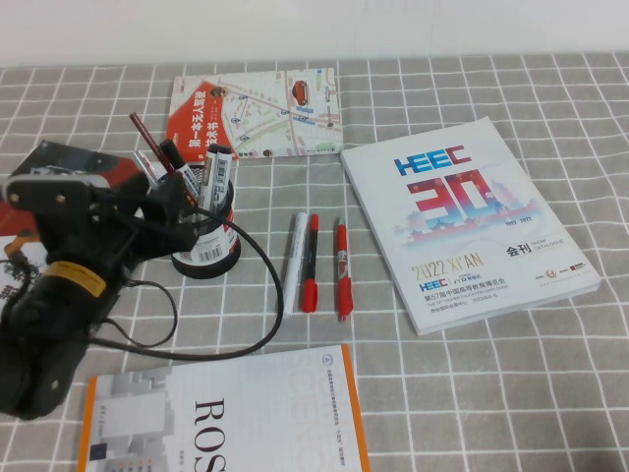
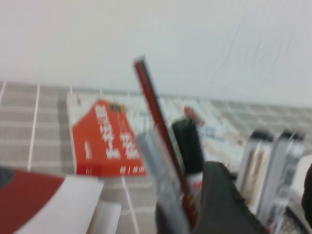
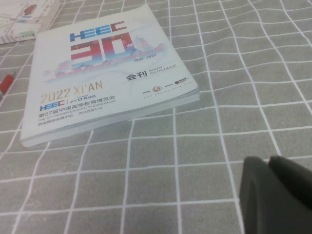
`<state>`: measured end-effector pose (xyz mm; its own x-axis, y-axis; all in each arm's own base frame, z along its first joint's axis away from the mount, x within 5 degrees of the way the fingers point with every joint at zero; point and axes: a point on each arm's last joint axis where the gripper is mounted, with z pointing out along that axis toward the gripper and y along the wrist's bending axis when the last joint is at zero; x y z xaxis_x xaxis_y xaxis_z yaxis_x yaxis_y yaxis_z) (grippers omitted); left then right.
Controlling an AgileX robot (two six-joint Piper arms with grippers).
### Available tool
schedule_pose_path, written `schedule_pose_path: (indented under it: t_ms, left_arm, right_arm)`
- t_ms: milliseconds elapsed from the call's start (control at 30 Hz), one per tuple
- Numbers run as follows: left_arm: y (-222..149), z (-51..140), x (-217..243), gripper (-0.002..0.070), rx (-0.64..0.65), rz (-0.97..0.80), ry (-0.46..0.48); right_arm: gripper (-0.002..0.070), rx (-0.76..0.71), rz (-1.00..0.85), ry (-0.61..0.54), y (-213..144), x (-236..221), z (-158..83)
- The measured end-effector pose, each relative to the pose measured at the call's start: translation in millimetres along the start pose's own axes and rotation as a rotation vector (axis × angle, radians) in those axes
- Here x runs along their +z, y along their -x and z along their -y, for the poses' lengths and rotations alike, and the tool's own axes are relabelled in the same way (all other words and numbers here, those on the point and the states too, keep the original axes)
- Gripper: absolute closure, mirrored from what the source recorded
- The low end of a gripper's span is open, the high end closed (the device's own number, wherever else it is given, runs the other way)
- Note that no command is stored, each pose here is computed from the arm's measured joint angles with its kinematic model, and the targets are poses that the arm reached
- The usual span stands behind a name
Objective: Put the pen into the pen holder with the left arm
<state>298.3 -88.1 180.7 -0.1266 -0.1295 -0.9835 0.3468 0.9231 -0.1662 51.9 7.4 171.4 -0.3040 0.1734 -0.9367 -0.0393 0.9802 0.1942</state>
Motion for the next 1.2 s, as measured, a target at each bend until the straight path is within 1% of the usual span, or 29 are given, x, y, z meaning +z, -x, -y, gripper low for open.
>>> schedule_pose_path:
  t_ms: [33,100,133,233,267,300,367,467,600,700,867,967,1067,1200]
  left_arm:
    - [4.7,1.2,-3.6,0.0363,0.004,0.014,-0.002]
    - [14.8,3.9,-12.8,0.0394,0.01,0.042,-0.006]
    - [19.5,5.3,-18.5,0.043,0.012,0.052,-0.007]
    - [31.7,9.4,-35.7,0.0576,0.018,0.056,-0.009]
    - [37.3,11.3,-44.2,0.061,0.021,0.048,-0.007]
    - [41.2,12.4,-49.8,0.0634,0.016,0.04,-0.004]
    - [52.6,15.1,-63.7,0.0657,0.002,0.024,0.007]
    - [74.9,20.2,-86.8,0.0669,-0.016,0.044,0.018]
    - [100.1,27.5,-122.9,0.0673,0.011,0.067,0.027]
    - [112.9,30.5,-157.9,0.0675,0.006,0.071,0.061]
    - [118.4,32.1,-207.9,0.0675,-0.002,0.065,0.121]
    - [116.9,31.9,-227.5,0.0675,-0.008,0.055,0.147]
    - [114.1,31.3,-239.5,0.0675,-0.012,0.04,0.167]
    - [107.1,28.6,-244.2,0.0675,-0.011,-0.031,0.202]
  right_arm:
    - [0.0692,0.0,0.0,0.0,0.0,0.0,0.0]
    - [0.0692,0.0,0.0,0.0,0.0,0.0,0.0]
    - [0.0692,0.0,0.0,0.0,0.0,0.0,0.0]
    - [0.0692,0.0,0.0,0.0,0.0,0.0,0.0]
    - [0.0692,0.0,0.0,0.0,0.0,0.0,0.0]
    - [0.0692,0.0,0.0,0.0,0.0,0.0,0.0]
    - [0.0692,0.0,0.0,0.0,0.0,0.0,0.0]
    - [0.0692,0.0,0.0,0.0,0.0,0.0,0.0]
    - [0.0692,0.0,0.0,0.0,0.0,0.0,0.0]
    - [0.0692,0.0,0.0,0.0,0.0,0.0,0.0]
    - [0.0692,0.0,0.0,0.0,0.0,0.0,0.0]
    - [0.0692,0.0,0.0,0.0,0.0,0.0,0.0]
    - [0.0691,0.0,0.0,0.0,0.0,0.0,0.0]
    - [0.0692,0.0,0.0,0.0,0.0,0.0,0.0]
